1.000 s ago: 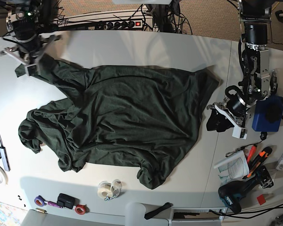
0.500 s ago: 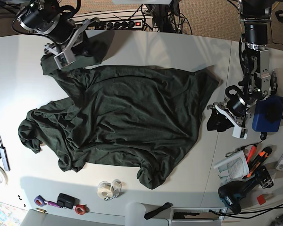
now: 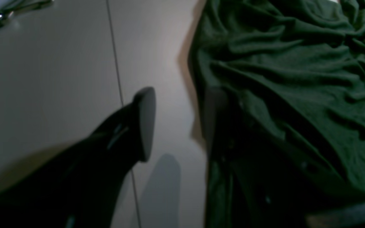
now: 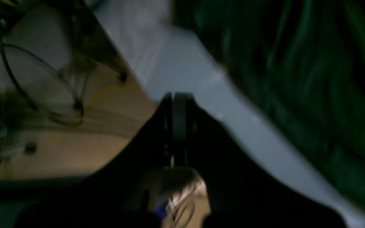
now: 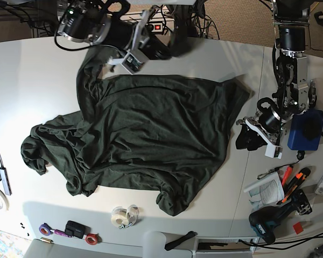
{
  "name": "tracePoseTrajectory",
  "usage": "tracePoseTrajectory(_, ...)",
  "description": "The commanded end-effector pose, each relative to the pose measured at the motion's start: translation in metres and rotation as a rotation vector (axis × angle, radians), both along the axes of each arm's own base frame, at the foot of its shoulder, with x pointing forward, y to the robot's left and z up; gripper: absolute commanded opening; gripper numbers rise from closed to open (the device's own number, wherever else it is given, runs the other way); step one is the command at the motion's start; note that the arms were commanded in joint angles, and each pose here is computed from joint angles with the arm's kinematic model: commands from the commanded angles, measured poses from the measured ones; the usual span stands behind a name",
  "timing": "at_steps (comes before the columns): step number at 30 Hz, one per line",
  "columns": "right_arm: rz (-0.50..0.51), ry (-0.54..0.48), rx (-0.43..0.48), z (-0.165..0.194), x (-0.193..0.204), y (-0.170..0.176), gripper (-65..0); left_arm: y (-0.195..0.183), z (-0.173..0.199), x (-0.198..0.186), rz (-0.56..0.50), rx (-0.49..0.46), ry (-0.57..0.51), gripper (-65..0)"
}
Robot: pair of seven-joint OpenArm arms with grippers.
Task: Layout the t-shirt on the table in an organized manner, then fold the t-shirt properly
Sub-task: 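Grasp the shirt corner with the right gripper and pull it along the table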
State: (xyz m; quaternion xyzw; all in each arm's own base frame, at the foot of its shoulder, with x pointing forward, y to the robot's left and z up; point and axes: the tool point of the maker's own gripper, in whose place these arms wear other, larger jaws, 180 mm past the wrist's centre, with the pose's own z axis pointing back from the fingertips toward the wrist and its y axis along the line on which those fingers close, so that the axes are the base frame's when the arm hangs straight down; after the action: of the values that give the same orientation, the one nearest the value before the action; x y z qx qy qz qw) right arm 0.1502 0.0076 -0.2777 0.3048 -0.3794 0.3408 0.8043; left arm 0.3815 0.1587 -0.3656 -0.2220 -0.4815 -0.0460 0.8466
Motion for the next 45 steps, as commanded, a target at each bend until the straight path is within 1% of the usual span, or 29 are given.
tracePoseTrajectory(1, 0.016, -0.059, 0.041, 0.014, 0.004, 0.008, -65.0, 0.004, 0.019, 0.010, 0.003, -0.007, -0.061, -39.0)
tracePoseTrajectory(4, 0.039, -0.105, 0.050, 0.021, 0.009, 0.017, -65.0, 0.004, 0.019, 0.010, 0.003, -0.008, -0.061, -39.0)
tracePoseTrajectory(7, 0.075, -0.107, 0.057, 0.022, 0.004, 0.027, -65.0, 0.004, 0.019, 0.010, 0.003, -0.007, -0.061, -39.0)
tracePoseTrajectory(9, 0.091, -0.106, 0.042, 0.020, 0.001, 0.032, -65.0, 0.004, 0.019, 0.010, 0.003, -0.007, -0.061, -39.0)
tracePoseTrajectory(10, 0.098, -0.098, 0.037, 0.017, -0.001, 0.035, -65.0, 0.004, 0.019, 0.010, 0.003, -0.007, -0.061, -39.0)
tracePoseTrajectory(12, 0.122, -0.041, 0.007, -0.005, -0.008, 0.041, -65.0, 0.004, 0.019, 0.011, 0.003, -0.008, -0.062, -39.0)
tracePoseTrajectory(14, 0.143, -0.014, -0.022, -0.019, -0.012, 0.045, -65.0, 0.004, 0.019, 0.010, 0.003, -0.008, -0.061, -39.0)
tracePoseTrajectory(18, 0.175, -0.020, -0.034, -0.026, -0.008, 0.052, -65.0, 0.004, 0.019, 0.010, 0.003, -0.007, -0.061, -39.0)
tracePoseTrajectory(24, 0.120, -0.051, -0.039, -0.019, 0.017, 0.051, -65.0, 0.004, 0.018, 0.010, 0.002, 0.003, -0.059, -39.0)
tracePoseTrajectory(29, 0.121, -0.063, -0.023, -0.014, 0.020, 0.057, -65.0, 0.004, 0.018, 0.010, 0.002, 0.003, -0.059, -39.0)
tracePoseTrajectory(36, 0.088, -0.090, 0.016, -0.006, 0.028, 0.067, -65.0, 0.004, 0.018, 0.010, 0.002, 0.003, -0.060, -39.0)
tracePoseTrajectory(40, 0.081, -0.048, 0.036, -0.017, 0.030, 0.075, -65.0, 0.004, 0.018, 0.010, 0.002, 0.003, -0.060, -39.0)
tracePoseTrajectory(45, 0.117, 0.010, 0.052, -0.039, 0.026, 0.088, -65.0, 0.005, 0.018, 0.010, 0.003, 0.003, -0.059, -39.0)
